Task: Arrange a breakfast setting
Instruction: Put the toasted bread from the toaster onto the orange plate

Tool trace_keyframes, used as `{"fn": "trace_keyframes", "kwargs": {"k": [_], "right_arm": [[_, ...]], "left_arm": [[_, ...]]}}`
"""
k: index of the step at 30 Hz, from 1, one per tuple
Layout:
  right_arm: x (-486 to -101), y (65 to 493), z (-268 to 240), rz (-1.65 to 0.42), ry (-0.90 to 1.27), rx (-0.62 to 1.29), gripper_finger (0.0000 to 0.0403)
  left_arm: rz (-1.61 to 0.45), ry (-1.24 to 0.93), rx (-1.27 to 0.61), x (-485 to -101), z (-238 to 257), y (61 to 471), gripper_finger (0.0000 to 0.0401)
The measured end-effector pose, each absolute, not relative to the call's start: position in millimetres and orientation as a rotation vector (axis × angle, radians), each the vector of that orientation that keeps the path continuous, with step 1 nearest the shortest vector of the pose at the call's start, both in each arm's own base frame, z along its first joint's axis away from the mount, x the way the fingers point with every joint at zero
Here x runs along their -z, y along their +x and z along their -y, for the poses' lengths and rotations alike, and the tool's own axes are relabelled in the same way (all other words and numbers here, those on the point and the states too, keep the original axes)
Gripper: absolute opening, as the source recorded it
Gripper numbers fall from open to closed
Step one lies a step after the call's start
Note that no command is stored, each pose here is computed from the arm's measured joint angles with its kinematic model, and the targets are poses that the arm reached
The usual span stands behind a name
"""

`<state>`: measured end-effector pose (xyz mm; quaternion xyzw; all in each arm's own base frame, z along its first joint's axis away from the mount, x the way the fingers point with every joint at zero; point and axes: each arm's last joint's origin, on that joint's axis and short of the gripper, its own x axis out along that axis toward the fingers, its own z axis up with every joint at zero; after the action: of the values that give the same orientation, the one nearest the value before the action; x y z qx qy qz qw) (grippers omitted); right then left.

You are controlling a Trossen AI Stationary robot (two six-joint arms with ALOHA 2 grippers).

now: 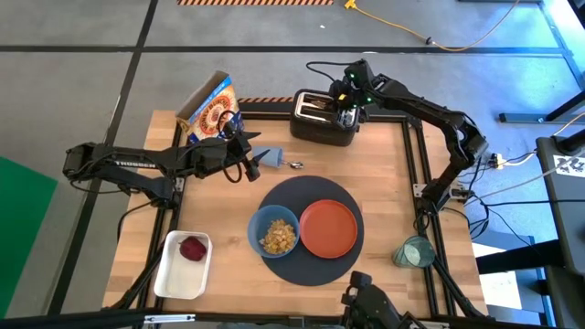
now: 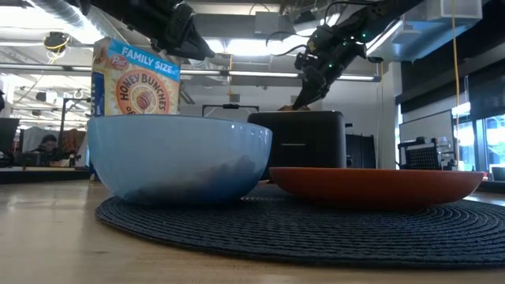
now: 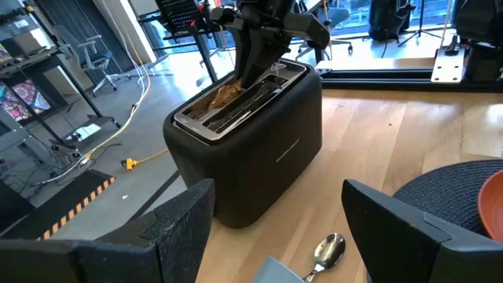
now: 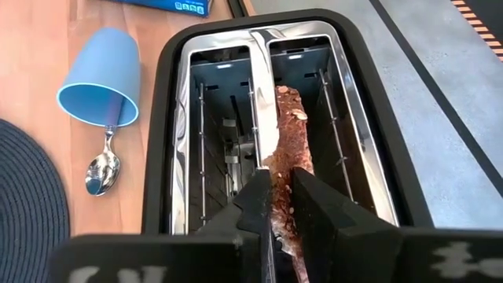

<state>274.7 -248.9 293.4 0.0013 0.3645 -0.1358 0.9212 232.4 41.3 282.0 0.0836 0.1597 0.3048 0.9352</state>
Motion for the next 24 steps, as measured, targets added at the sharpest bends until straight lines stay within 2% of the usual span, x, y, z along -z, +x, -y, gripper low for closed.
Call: {"fn": "trace_keyframes", "kwargs": {"k": [12, 24], "right_arm": [[-297, 275, 251, -0.738, -0.027, 0.326, 0.0046], [-332, 261, 237, -0.635, -0.074, 0.348, 0.0046]], "left_arm": [[-0.327, 0.171, -0.623, -282, -41, 232, 0.0275], [-0.347, 0.170, -0.646, -278, -48, 234, 0.0275]]}}
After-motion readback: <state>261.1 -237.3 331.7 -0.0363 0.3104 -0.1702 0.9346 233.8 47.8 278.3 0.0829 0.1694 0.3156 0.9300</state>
